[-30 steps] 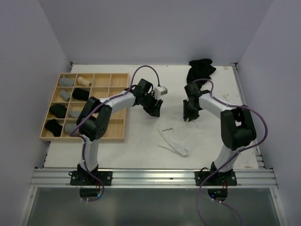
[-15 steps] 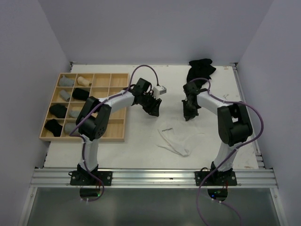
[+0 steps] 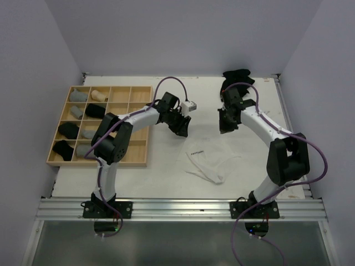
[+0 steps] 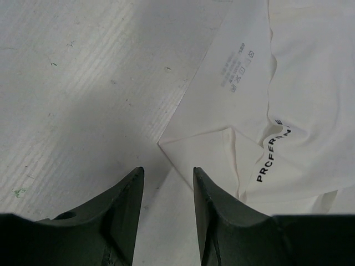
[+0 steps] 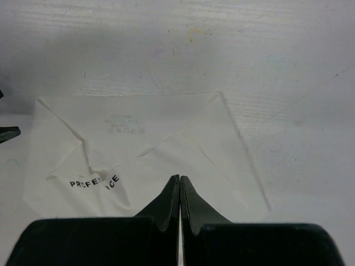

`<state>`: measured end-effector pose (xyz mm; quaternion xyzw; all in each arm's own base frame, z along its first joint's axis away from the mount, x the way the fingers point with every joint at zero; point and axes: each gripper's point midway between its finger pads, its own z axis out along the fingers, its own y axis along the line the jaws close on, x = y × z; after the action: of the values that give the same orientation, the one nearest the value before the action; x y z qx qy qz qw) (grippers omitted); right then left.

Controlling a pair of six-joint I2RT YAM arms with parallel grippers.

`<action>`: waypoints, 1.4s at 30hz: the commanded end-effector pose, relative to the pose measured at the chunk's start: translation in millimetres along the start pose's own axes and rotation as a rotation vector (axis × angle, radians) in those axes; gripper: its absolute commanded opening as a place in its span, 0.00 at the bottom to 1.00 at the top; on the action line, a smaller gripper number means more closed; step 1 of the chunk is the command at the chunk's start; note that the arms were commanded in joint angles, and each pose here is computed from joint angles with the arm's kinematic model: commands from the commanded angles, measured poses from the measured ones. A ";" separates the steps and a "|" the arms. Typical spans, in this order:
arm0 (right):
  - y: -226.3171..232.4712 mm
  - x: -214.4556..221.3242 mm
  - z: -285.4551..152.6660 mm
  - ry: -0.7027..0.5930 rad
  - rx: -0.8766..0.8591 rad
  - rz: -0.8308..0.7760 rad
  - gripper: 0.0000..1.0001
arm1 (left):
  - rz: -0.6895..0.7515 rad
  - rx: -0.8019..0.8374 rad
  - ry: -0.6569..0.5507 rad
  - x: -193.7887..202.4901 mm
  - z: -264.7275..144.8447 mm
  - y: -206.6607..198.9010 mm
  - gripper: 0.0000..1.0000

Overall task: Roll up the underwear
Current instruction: Flatten the underwear

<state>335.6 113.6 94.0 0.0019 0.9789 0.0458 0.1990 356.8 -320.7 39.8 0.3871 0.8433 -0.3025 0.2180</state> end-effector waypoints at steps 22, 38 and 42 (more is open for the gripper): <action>1.7 29.1 69.4 0.212 -0.018 -0.130 0.05 | 0.022 -0.003 -0.044 -16.9 -1.2 4.1 0.49; 2.7 5.5 28.0 0.112 -0.010 -0.115 0.00 | 0.019 -0.054 -0.017 -6.9 7.4 8.8 0.51; -0.7 2.5 23.5 0.104 0.011 -0.114 0.00 | 0.036 -0.085 -0.018 -7.6 10.3 9.2 0.53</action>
<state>334.1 116.2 45.7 -0.0589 0.9905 0.0352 0.1188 360.8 -319.1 29.9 0.3860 0.8516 -0.2780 0.2201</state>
